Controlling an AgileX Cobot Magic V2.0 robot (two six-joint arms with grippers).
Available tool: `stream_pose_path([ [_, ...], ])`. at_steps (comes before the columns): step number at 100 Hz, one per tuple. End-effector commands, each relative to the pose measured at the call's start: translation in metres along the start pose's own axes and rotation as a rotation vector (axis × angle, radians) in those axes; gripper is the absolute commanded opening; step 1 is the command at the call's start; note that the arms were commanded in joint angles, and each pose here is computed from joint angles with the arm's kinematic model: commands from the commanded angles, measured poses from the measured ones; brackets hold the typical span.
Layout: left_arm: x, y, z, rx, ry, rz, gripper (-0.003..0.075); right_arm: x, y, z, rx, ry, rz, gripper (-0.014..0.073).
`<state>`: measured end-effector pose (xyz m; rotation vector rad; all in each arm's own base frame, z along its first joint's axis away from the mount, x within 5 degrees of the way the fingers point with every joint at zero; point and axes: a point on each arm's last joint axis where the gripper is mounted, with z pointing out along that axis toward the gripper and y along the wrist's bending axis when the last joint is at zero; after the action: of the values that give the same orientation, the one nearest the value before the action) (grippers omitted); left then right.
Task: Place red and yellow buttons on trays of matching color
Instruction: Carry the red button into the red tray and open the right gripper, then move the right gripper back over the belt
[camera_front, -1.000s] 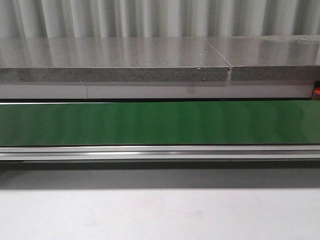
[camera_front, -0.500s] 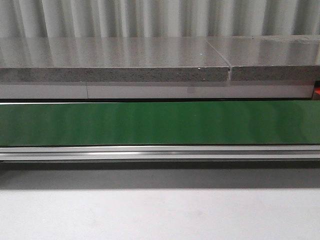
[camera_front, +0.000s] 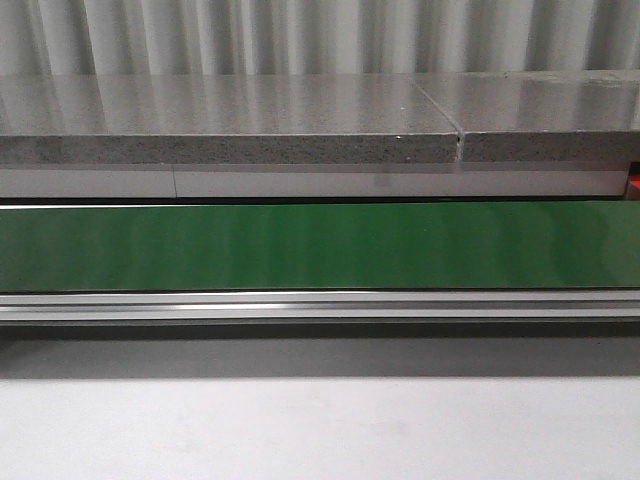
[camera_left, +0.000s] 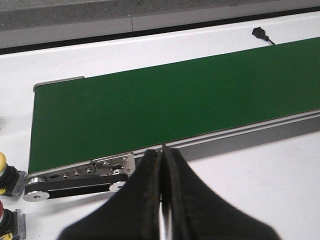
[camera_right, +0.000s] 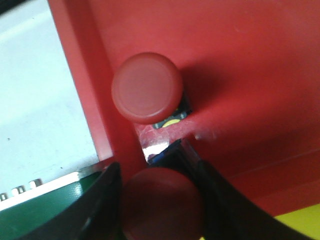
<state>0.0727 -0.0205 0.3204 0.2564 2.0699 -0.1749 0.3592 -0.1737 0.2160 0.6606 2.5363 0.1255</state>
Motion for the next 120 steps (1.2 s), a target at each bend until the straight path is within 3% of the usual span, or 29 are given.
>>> stream_pose_path([
  [1,-0.013,-0.001,-0.004,0.005,-0.091,-0.002,-0.002,-0.013,0.001,-0.016,-0.005,-0.095,0.011,0.0134],
  [13,-0.013,-0.001,-0.004,0.005,-0.091,-0.002,-0.002,-0.012,0.001,-0.013,-0.004,-0.088,0.013,0.0183],
  [32,-0.013,-0.001,-0.004,0.005,-0.091,-0.002,-0.002,-0.012,0.001,-0.014,-0.005,-0.084,0.004,0.0479],
  [57,-0.013,-0.001,-0.004,0.005,-0.091,-0.002,-0.002,-0.014,0.006,-0.037,-0.001,-0.141,-0.034,0.0488],
  [62,-0.013,-0.001,-0.004,0.005,-0.091,-0.002,-0.002,-0.012,0.008,-0.045,-0.002,-0.152,-0.045,0.047],
  [69,-0.013,-0.001,-0.004,0.005,-0.091,-0.002,-0.002,-0.008,0.011,-0.055,-0.001,-0.174,-0.073,0.0382],
  [81,-0.013,-0.001,-0.004,0.005,-0.091,-0.002,-0.002,0.003,0.014,-0.072,0.002,-0.201,-0.088,0.0128],
  [93,-0.013,-0.001,-0.004,0.005,-0.091,-0.002,-0.002,0.013,0.022,-0.093,0.007,-0.261,-0.151,-0.0066],
  [120,-0.013,-0.001,-0.004,0.005,-0.091,-0.002,-0.002,0.052,0.07,-0.132,-0.044,-0.439,-0.334,-0.0066],
])
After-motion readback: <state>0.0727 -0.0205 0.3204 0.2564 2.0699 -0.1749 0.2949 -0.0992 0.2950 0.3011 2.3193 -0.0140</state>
